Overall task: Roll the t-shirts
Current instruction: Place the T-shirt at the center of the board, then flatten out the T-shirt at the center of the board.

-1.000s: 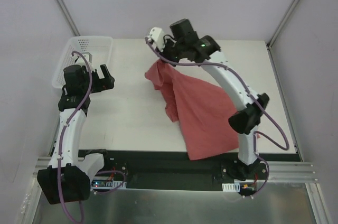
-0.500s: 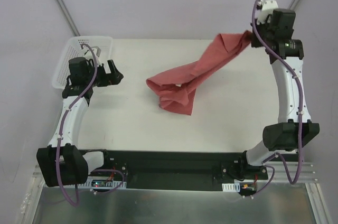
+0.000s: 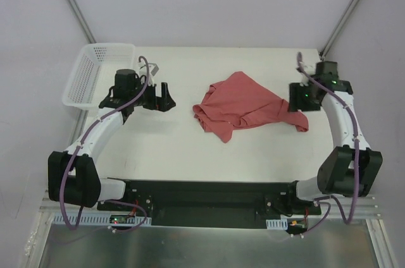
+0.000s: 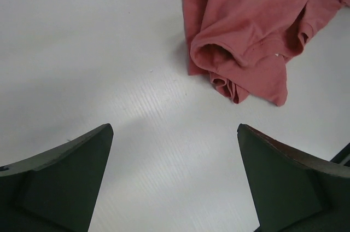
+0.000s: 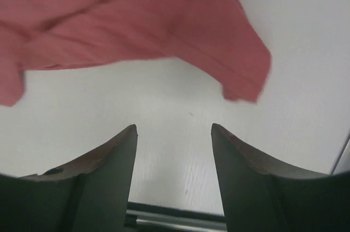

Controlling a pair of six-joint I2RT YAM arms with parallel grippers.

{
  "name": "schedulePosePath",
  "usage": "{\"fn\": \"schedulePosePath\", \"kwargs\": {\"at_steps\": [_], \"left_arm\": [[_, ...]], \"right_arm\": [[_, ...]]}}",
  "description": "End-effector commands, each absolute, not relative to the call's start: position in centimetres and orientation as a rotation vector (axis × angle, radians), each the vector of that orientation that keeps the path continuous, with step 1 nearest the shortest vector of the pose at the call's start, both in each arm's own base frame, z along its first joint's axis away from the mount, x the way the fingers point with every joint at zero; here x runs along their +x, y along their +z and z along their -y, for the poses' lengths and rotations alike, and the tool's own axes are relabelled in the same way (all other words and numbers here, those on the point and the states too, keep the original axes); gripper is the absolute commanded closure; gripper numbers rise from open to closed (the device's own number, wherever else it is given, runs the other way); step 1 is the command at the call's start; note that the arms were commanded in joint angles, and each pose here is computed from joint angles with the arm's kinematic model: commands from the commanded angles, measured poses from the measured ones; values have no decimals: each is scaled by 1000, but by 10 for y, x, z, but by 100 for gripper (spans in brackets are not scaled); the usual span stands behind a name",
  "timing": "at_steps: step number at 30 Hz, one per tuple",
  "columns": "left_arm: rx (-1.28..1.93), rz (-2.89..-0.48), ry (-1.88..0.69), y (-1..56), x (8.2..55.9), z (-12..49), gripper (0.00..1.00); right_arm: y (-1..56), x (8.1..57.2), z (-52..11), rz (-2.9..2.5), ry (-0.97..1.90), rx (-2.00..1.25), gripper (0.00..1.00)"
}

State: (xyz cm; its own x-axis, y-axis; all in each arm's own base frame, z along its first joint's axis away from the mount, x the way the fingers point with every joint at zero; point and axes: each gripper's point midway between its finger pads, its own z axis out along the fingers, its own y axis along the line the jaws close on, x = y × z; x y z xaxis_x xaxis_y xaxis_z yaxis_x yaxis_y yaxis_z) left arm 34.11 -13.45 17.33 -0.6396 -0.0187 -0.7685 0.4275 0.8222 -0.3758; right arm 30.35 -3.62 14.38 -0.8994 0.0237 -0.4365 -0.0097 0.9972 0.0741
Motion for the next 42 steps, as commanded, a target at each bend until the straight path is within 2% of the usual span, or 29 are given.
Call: {"fn": "schedulePosePath", "kwargs": {"at_steps": [1,4,8,14,19,26,31,38,41,42], "left_arm": [[292,-2227,-751,154,334,145,2],[265,-2240,-711,149,335,139,1],[250,-2213,-663,155,338,124,1],[98,-2172,-589,168,348,79,1],[-8,-2176,-563,159,336,56,1],[-48,-2168,-566,155,322,50,1],[-67,-2153,-554,159,323,44,1],[-76,-2147,-566,161,327,44,1],[-77,-2142,-565,163,329,43,1],[-75,-2143,-566,163,329,43,1]], "right_arm": [[204,328,-79,-2327,179,-851,40],[183,323,-131,-2284,254,-1147,40],[146,322,-169,-2230,259,-1460,41],[118,350,-226,-2173,277,-1594,42],[108,360,-268,-2111,298,-1673,42],[78,348,-274,-2130,243,-1801,41],[65,363,-258,-2155,83,-1779,42],[51,375,-243,-2185,8,-1771,42],[48,380,-238,-2197,-5,-1759,55],[48,382,-239,-2190,-12,-1755,63]]}}
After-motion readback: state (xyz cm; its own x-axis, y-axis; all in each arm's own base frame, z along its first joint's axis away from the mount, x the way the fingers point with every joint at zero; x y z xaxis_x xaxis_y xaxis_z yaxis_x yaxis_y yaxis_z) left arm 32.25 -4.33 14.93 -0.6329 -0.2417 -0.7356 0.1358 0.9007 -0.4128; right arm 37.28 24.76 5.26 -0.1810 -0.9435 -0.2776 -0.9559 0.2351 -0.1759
